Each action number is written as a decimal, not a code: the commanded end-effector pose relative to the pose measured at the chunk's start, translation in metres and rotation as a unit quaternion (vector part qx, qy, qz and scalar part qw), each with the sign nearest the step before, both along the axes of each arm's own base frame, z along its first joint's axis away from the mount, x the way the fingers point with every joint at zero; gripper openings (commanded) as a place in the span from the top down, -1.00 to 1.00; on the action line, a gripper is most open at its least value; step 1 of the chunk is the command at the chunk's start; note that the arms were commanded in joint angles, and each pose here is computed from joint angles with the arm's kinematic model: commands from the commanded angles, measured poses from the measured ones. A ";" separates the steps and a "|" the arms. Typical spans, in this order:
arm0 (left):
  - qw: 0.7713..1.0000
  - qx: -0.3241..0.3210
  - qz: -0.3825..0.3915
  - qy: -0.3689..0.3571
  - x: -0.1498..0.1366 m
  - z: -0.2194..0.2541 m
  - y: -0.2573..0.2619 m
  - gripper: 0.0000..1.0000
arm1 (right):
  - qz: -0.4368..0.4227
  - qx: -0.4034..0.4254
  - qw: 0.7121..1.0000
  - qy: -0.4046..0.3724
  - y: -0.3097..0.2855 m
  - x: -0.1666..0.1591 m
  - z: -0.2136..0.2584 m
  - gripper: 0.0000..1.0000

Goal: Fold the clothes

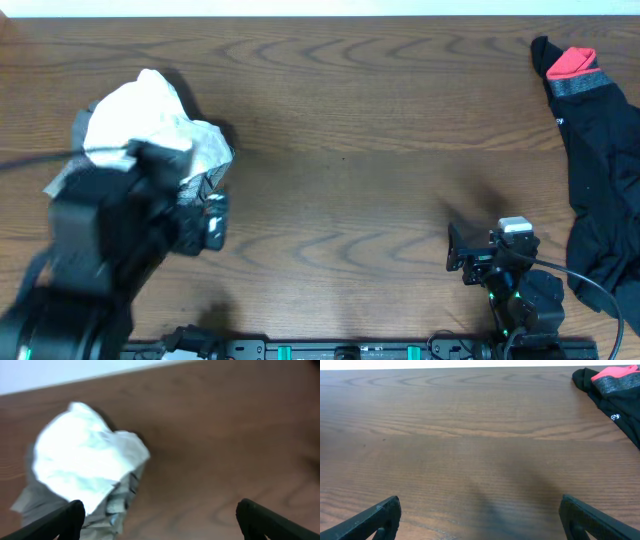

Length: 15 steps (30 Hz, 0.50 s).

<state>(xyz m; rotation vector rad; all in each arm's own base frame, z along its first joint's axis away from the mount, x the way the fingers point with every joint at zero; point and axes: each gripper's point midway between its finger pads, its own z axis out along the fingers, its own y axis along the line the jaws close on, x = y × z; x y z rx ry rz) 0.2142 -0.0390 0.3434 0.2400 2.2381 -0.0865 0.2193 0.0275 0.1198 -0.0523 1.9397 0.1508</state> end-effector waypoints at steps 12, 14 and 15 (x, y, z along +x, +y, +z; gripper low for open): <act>0.984 -0.032 0.028 -0.170 -0.013 -0.038 0.016 -0.96 | -0.005 -0.004 1.000 -0.005 -0.003 0.001 0.000 -0.99; 0.982 -0.035 0.024 -0.183 -0.012 -0.050 0.014 -0.96 | -0.005 -0.004 1.000 -0.005 -0.003 0.001 0.000 -0.99; 0.981 -0.038 0.019 -0.189 -0.012 -0.057 0.012 -0.96 | -0.005 -0.004 1.000 -0.005 -0.003 0.001 0.000 -0.97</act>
